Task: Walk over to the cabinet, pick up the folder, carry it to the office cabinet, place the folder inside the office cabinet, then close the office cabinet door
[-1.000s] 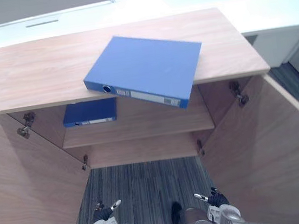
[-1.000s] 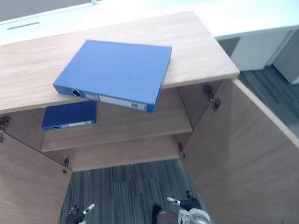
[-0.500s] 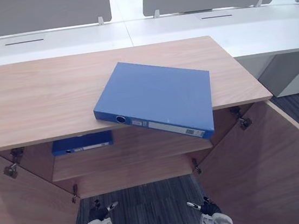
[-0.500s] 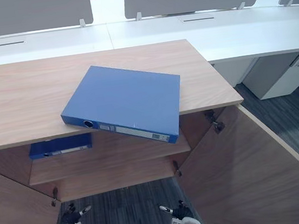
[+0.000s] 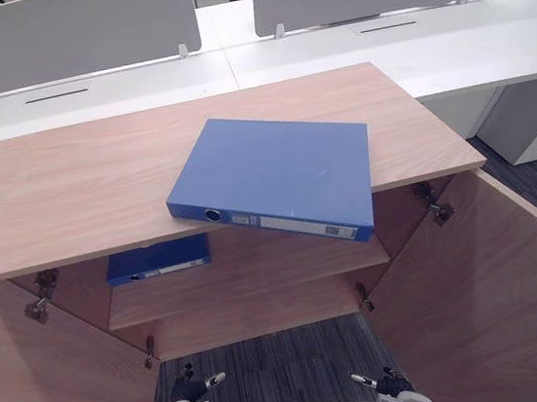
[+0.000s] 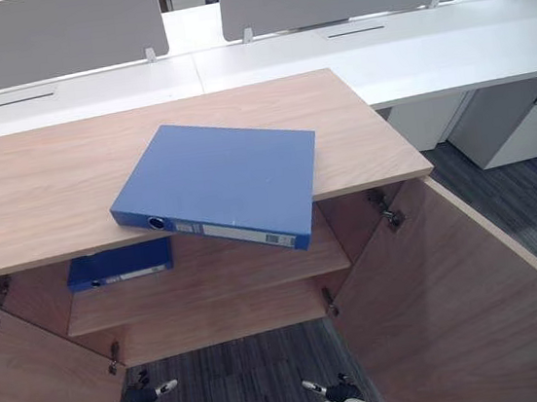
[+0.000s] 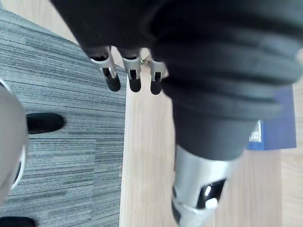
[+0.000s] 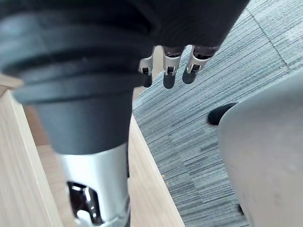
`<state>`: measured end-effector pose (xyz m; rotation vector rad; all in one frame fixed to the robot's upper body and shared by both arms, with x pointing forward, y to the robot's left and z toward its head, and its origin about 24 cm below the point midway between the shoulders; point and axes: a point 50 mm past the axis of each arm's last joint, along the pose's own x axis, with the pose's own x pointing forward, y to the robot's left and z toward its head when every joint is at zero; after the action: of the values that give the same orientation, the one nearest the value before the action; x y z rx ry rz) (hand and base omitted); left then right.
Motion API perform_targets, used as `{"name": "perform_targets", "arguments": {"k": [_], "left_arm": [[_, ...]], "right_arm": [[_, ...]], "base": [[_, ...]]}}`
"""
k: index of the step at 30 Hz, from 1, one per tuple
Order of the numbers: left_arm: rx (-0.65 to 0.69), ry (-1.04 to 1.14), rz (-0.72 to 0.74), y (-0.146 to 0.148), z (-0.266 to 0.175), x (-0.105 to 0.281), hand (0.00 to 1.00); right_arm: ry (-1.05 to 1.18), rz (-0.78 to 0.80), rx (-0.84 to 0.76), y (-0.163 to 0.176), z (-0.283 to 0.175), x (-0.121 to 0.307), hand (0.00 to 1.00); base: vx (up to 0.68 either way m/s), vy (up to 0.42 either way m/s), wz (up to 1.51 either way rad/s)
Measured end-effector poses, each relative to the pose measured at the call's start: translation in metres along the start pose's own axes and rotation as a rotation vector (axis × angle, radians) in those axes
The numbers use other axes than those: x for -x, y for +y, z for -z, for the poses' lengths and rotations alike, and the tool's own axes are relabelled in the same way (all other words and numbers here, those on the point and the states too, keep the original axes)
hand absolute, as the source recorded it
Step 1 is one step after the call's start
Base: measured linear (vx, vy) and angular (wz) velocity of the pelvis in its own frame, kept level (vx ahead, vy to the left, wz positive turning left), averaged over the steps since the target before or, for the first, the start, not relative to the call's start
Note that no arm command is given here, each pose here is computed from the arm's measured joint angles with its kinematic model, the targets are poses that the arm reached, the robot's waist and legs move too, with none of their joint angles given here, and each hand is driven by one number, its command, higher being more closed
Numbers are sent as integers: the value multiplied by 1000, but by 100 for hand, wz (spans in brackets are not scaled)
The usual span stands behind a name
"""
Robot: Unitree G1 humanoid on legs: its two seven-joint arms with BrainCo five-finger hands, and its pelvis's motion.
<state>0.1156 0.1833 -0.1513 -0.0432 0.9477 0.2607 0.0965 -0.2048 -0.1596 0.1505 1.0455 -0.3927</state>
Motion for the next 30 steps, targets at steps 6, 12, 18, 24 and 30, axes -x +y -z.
{"name": "perform_targets", "arguments": {"k": [6,12,18,24,30], "left_arm": [[-15,-318,-72,18,-51,21,0],[-3,-658,-93,24,-107,61,0],[38,-968,-104,24,-151,104,0],[20,-1175,-40,14,-178,138,0],[-162,-1335,-48,4,-195,159,0]], "right_arm": [[-46,-7,34,4,-6,2,0],[-79,-20,56,5,-8,4,0],[-101,-32,82,7,-8,7,0],[-88,-28,101,4,-2,8,0],[-78,-26,109,3,0,7,0]], "base": [[-104,24,1],[-46,21,11],[-12,-4,4],[3,-2,-1],[-6,-2,0]]}}
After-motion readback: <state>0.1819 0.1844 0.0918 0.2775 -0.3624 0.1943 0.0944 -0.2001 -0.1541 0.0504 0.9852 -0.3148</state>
